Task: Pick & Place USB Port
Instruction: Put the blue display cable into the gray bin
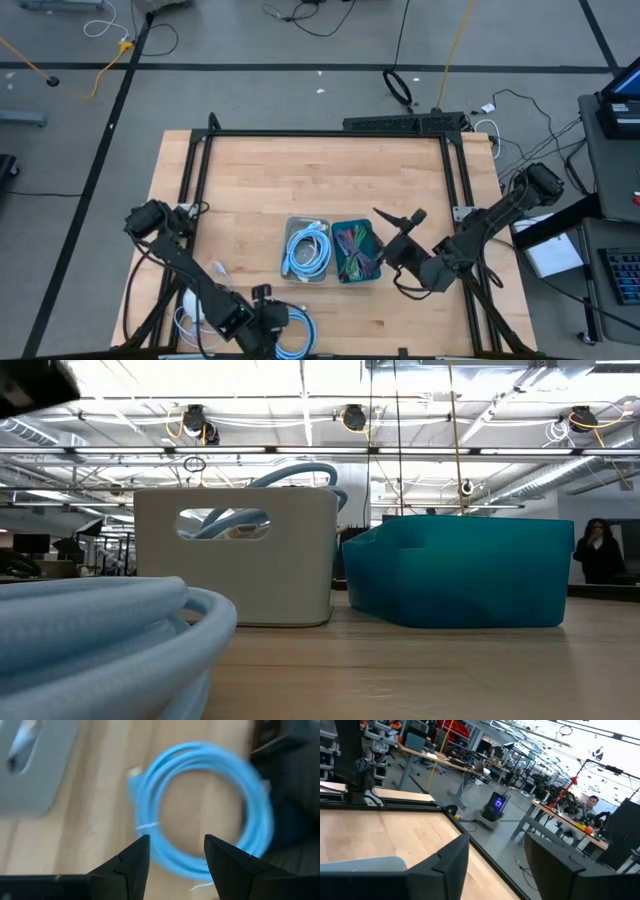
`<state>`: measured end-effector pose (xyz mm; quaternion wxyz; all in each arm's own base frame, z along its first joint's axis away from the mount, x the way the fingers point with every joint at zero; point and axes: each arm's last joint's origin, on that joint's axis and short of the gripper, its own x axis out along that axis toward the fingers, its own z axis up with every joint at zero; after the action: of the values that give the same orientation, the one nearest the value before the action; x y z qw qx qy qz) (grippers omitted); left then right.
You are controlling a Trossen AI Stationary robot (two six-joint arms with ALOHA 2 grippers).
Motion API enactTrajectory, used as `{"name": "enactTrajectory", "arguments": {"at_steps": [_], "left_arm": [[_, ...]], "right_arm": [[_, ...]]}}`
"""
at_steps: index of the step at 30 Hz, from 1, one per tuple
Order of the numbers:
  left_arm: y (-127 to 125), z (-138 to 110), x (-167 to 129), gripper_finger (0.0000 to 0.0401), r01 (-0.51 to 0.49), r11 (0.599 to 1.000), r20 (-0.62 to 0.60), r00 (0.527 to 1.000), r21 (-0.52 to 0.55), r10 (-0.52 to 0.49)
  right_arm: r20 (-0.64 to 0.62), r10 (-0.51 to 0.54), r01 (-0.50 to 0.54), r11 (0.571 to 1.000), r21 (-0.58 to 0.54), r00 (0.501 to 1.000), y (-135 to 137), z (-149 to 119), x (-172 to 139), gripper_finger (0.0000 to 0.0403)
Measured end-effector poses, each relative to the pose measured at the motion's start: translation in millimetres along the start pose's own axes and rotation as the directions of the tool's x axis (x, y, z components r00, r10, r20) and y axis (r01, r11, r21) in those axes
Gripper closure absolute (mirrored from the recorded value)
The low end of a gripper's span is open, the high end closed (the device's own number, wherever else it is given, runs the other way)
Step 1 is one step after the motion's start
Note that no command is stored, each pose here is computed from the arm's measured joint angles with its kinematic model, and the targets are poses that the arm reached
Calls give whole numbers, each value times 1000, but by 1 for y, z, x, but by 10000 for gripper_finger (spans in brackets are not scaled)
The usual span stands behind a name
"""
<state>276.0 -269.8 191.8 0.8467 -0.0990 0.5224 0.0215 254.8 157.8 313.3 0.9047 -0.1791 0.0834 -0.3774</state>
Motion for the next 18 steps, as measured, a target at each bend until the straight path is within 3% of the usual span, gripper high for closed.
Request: {"name": "enactTrajectory", "arguments": {"at_steps": [11, 18], "left_arm": [[28, 1, 19, 194, -50, 971, -109, 994, -235, 25], [23, 4, 20, 163, 6, 961, -73, 997, -275, -27]], "right_arm": [[-14, -33, 33, 999, -1, 999, -2, -1, 10, 186], [-15, -31, 31, 999, -13, 999, -2, -2, 10, 185]]}}
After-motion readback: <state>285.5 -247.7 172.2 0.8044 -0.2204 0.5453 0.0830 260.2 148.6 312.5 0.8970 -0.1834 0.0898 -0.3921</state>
